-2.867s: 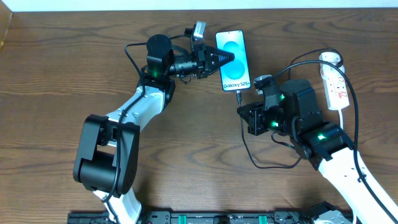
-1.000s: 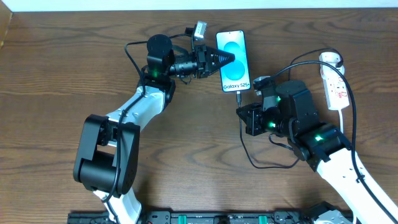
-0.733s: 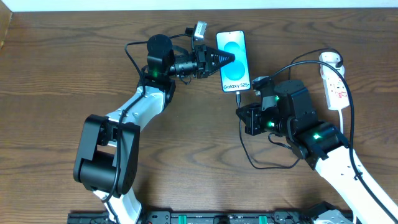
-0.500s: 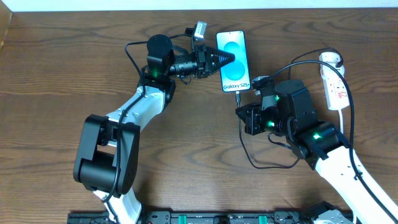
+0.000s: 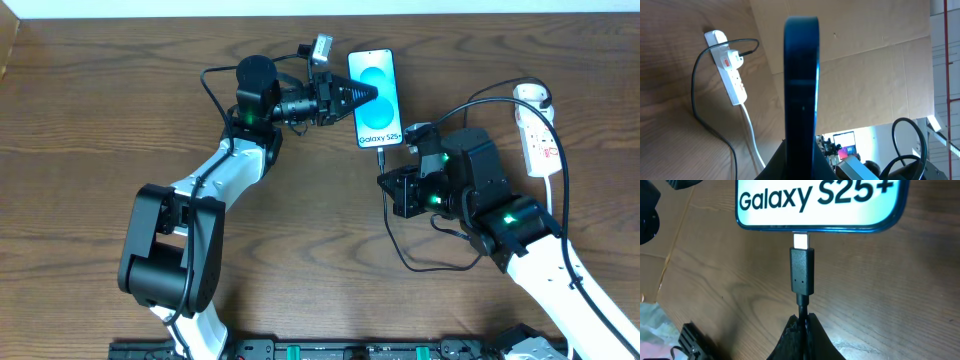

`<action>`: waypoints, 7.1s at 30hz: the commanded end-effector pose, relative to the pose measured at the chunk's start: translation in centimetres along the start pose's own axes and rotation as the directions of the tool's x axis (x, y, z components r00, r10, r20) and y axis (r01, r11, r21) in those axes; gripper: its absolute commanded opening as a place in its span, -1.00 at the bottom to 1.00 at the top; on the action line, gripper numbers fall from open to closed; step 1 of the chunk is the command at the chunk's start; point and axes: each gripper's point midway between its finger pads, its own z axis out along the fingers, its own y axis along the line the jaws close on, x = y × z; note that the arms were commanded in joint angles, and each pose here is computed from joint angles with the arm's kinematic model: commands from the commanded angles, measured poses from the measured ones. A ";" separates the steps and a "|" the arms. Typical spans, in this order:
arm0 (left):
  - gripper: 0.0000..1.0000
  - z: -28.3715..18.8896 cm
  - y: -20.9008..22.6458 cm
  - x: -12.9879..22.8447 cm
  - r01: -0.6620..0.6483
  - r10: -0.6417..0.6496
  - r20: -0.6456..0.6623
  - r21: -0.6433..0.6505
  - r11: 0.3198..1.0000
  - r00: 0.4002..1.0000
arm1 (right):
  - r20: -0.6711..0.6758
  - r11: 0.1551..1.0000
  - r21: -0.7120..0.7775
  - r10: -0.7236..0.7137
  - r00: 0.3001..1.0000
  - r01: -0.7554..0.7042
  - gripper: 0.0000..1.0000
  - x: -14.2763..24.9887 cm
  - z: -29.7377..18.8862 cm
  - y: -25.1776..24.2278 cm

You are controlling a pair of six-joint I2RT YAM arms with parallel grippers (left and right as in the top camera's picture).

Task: Plug charger to phone and switch on socket

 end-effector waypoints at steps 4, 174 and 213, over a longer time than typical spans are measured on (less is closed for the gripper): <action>-0.86 0.0 -1.7 -0.3 -0.075 0.075 -0.009 0.026 0.997 0.997 | -0.016 1.000 -0.017 -0.006 1.000 0.005 -0.98 0.4 0.2 0.4; -0.86 2.4 -1.4 -0.3 -0.039 0.039 0.049 -0.010 0.999 0.998 | 0.488 0.992 0.114 -0.107 0.866 0.058 0.73 -4.7 -12.6 4.7; -0.86 3.0 10.5 6.2 -0.031 -0.069 -0.198 -0.464 0.885 0.978 | 0.455 0.896 0.411 -0.041 0.889 -0.169 0.99 0.7 -16.7 -3.2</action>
